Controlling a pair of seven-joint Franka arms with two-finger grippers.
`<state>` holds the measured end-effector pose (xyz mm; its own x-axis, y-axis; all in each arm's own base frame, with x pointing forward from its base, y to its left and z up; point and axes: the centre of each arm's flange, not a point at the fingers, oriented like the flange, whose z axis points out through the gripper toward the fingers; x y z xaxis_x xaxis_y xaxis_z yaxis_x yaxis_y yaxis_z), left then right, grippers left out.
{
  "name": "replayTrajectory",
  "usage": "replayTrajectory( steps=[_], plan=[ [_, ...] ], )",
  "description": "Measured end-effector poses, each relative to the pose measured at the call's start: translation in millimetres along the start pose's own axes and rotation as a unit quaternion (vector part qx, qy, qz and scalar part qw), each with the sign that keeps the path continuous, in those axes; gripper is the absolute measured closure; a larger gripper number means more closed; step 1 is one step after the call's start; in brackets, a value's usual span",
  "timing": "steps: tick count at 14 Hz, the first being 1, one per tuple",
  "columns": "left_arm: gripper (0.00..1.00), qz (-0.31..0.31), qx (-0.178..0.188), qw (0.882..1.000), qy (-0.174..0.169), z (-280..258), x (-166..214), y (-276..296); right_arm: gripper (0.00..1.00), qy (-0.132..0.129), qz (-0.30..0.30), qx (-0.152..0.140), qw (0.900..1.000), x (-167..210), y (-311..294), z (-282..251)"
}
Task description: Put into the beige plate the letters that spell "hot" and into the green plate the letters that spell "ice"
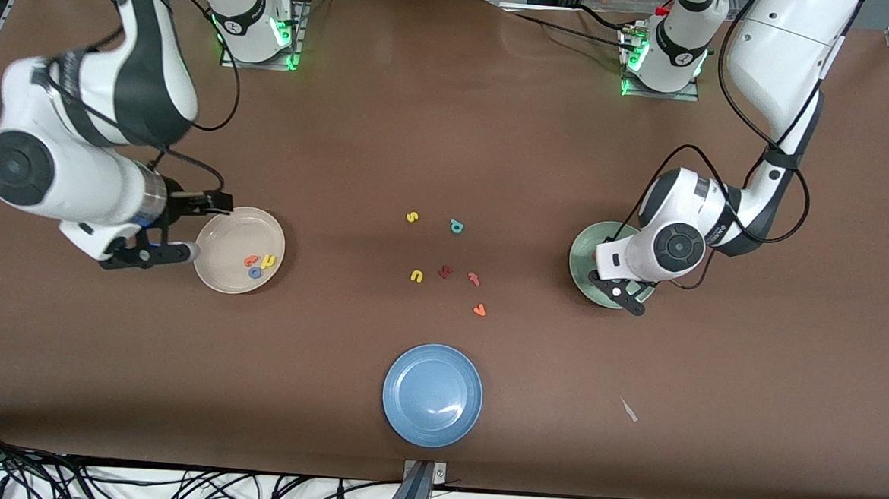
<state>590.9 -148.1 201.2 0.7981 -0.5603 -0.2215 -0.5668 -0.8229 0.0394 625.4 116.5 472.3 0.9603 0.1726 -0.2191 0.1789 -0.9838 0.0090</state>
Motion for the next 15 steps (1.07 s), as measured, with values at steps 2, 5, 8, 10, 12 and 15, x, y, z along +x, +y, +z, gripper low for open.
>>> replayTrajectory(
  steps=[2,5,8,10,12,15],
  plan=[
    [0.75,0.0,0.0,1.0,0.007,2,-1,-5,0.0,0.034,0.006,0.0,0.999,-21,13,-41],
    [0.48,0.001,0.003,1.0,0.014,-5,1,-3,0.0,0.065,0.022,0.004,0.998,-57,34,-88],
    [0.17,-0.005,0.013,0.999,0.031,-40,6,-5,0.0,0.068,0.027,0.004,0.997,-72,40,-101],
    [0.01,-0.013,0.021,0.999,0.031,-91,5,-12,0.0,0.067,0.03,-0.003,0.997,-73,43,-101],
    [0.0,-0.023,0.03,0.999,0.032,-157,0,-19,0.0,0.068,0.042,-0.001,0.997,-75,49,-103],
    [0.0,-0.045,0.038,0.998,0.036,-247,-16,-32,0.0,0.079,0.081,0.002,0.994,-83,59,-113]
  ],
)
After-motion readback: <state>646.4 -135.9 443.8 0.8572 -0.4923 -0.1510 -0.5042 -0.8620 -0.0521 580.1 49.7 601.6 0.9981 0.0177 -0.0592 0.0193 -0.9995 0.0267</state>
